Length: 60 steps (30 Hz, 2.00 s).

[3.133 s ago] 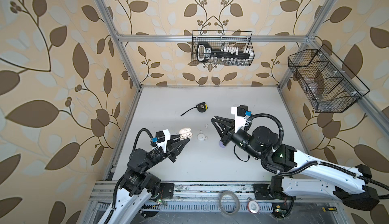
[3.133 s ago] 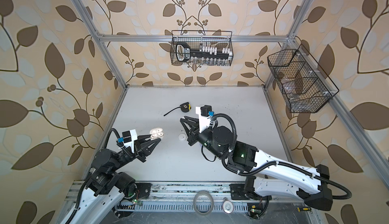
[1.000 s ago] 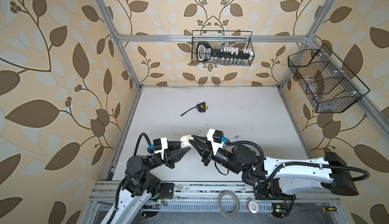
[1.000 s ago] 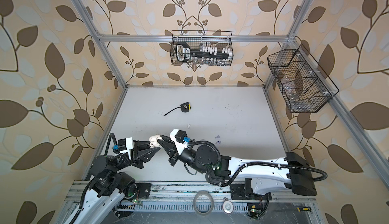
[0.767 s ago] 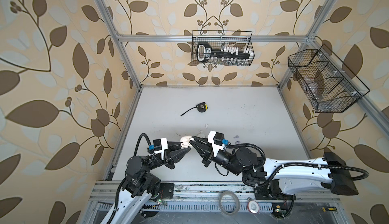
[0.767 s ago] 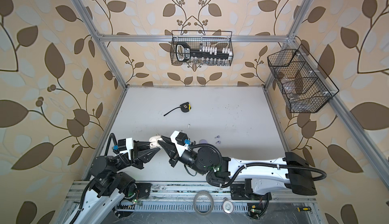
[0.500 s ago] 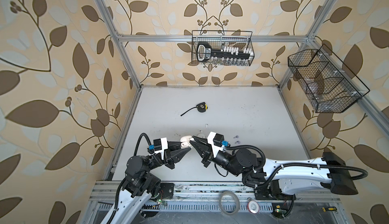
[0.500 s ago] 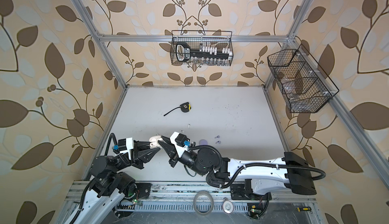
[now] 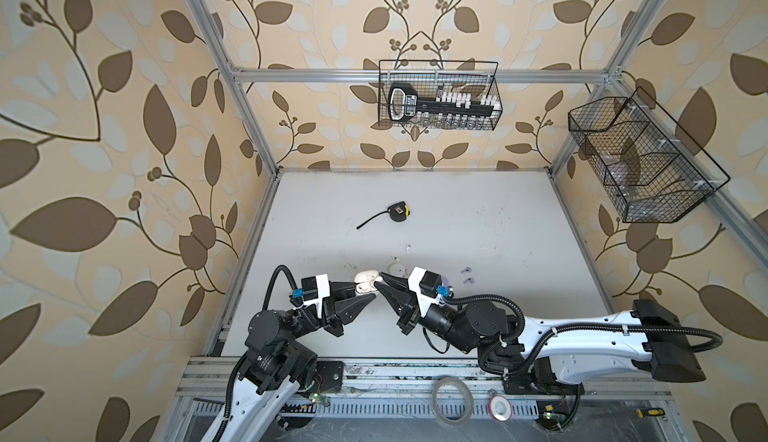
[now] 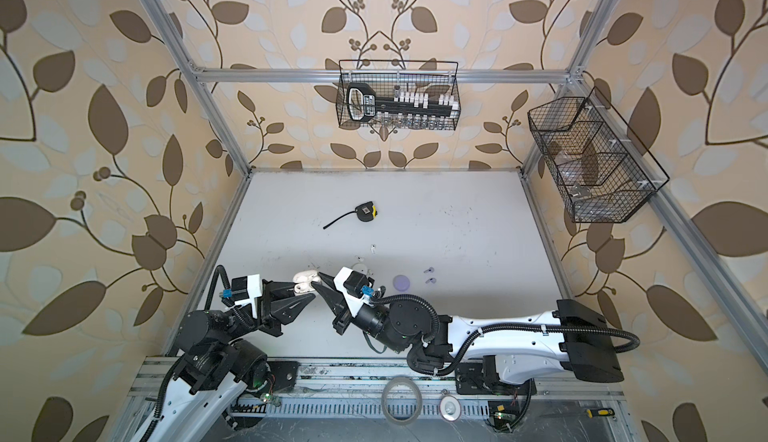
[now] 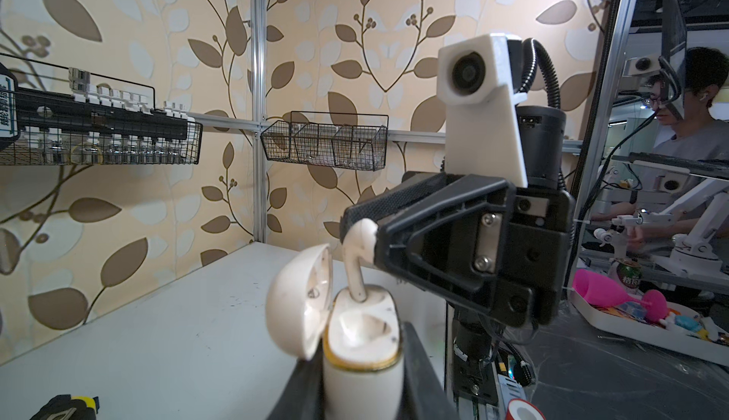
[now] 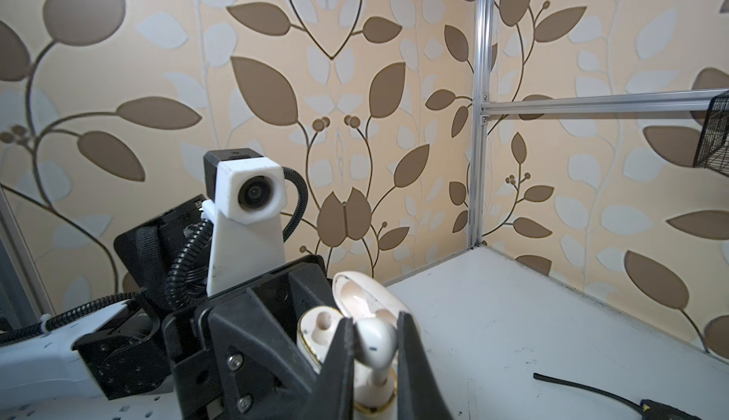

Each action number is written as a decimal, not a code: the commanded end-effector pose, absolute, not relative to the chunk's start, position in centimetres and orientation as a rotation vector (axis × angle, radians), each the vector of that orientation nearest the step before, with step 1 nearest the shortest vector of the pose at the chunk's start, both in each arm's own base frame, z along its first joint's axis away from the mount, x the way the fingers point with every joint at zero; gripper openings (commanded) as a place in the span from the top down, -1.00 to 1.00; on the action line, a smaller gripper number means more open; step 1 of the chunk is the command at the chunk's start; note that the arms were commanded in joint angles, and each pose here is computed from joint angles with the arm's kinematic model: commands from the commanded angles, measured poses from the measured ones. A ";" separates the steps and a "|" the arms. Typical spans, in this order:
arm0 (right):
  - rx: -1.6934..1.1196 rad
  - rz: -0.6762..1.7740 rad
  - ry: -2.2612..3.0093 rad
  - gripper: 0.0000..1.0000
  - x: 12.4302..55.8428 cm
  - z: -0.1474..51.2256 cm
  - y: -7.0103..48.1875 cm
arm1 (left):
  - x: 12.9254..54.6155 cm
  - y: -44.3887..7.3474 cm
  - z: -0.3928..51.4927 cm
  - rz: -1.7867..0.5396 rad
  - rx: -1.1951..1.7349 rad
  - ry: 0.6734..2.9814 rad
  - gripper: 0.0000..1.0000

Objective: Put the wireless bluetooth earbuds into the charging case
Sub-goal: 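Lower the earbud into the open cream case slot with the right gripper, then open the right gripper and push the earbud down into the case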

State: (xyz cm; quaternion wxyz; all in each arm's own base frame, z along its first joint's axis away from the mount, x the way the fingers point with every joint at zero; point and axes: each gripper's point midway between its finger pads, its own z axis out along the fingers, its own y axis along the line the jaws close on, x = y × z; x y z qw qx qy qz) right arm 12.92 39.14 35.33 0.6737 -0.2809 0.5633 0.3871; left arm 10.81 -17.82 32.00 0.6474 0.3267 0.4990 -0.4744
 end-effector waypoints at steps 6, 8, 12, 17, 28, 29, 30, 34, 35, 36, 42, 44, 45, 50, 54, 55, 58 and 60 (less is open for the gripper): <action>-0.682 0.845 1.259 0.86 12.0 33.9 39.7 | 10.7 -16.8 34.5 -1.027 0.685 1.059 1.00; -0.687 0.846 1.260 0.86 11.9 33.7 39.8 | 10.8 -16.8 34.4 -1.025 0.681 1.065 1.00; -0.699 0.843 1.253 0.87 11.6 33.6 39.9 | 10.9 -16.7 34.4 -1.019 0.672 1.071 1.00; -0.704 0.830 1.254 0.86 11.6 33.2 39.9 | 10.9 -16.6 34.4 -1.018 0.669 1.074 1.00; -0.729 0.835 1.227 0.85 10.7 32.8 39.9 | 11.0 -16.6 34.4 -1.019 0.660 1.078 1.00; -0.728 0.832 1.228 0.85 10.8 32.8 40.0 | 11.0 -16.6 34.4 -1.018 0.662 1.079 1.00; -0.732 0.832 1.228 0.84 10.7 32.8 40.0 | 11.0 -16.6 34.4 -1.019 0.662 1.078 1.00; -0.724 0.822 1.234 0.74 10.9 32.7 40.1 | 10.9 -16.6 34.4 -1.021 0.669 1.074 1.00; -0.720 0.819 1.237 0.61 11.0 32.7 40.1 | 10.9 -16.6 34.4 -1.020 0.668 1.072 1.00; -0.717 0.818 1.238 0.49 11.0 32.8 40.1 | 10.8 -16.6 34.4 -1.019 0.668 1.072 1.00; -0.728 0.838 1.231 0.07 10.7 33.2 39.8 | 11.0 -16.6 34.3 -1.011 0.667 1.078 1.00; -0.729 0.846 1.231 0.04 10.5 33.5 39.6 | 11.1 -16.6 34.2 -1.009 0.667 1.083 1.00; -0.731 0.852 1.229 0.04 10.3 33.6 39.4 | 11.0 -16.6 34.3 -1.006 0.670 1.080 1.00; -0.715 0.877 1.212 0.09 9.9 34.8 37.7 | 11.0 -16.7 34.0 -0.995 0.686 1.078 1.00; -0.721 0.893 1.222 0.20 10.2 36.0 36.7 | 10.8 -17.0 33.8 -0.993 0.717 1.069 1.00; -0.719 0.904 1.231 0.22 10.5 36.4 36.4 | 10.7 -17.1 33.8 -0.995 0.729 1.067 1.00; -0.737 0.945 1.272 0.35 11.6 36.9 36.1 | 10.6 -17.3 33.7 -1.002 0.745 1.064 1.00; -0.755 0.965 1.273 0.39 11.7 37.0 36.0 | 10.7 -17.4 33.7 -1.003 0.749 1.065 1.00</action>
